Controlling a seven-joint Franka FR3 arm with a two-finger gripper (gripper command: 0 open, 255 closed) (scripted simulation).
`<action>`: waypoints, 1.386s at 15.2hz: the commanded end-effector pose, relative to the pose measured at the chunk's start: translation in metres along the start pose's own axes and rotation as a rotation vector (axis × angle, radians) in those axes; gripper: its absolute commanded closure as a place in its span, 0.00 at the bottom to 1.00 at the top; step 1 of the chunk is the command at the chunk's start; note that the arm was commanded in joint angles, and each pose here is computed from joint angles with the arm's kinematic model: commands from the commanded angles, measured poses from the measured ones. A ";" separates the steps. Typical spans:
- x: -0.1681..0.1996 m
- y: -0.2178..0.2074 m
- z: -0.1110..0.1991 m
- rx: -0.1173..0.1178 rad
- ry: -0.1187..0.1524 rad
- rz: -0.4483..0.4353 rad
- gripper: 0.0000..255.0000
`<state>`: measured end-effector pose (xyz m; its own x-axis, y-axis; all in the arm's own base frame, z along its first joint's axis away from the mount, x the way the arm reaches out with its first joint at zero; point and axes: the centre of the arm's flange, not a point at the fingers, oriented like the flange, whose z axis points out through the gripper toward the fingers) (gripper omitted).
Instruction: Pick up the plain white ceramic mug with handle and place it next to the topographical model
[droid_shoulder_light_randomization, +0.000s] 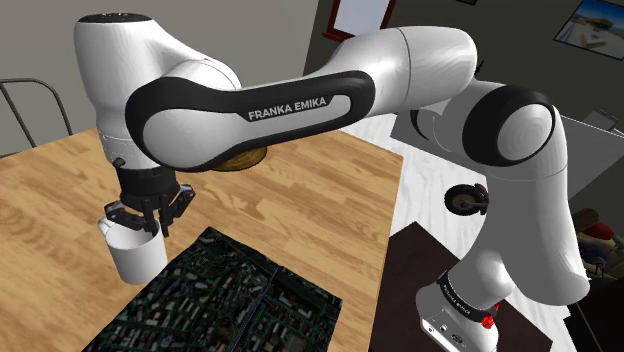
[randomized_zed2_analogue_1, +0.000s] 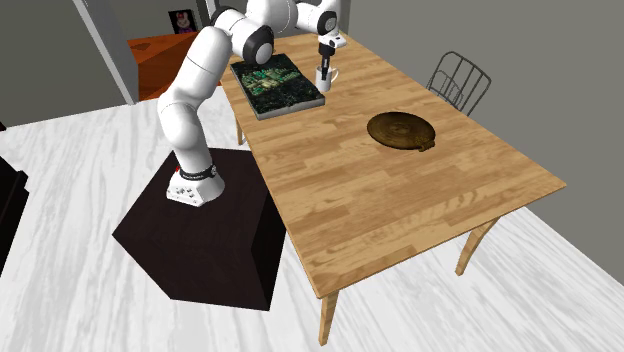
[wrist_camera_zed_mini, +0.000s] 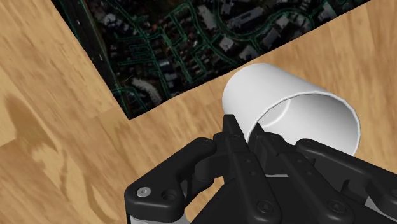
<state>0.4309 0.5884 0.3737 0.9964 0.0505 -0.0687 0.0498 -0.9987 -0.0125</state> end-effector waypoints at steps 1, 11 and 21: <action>0.000 0.000 0.000 0.000 0.000 0.000 1.00; 0.000 0.000 -0.026 0.000 0.000 0.000 0.00; 0.000 0.000 -0.050 0.000 0.000 0.000 0.00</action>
<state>0.4343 0.5879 0.4235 0.9964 0.0505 -0.0685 0.0498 -0.9987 -0.0128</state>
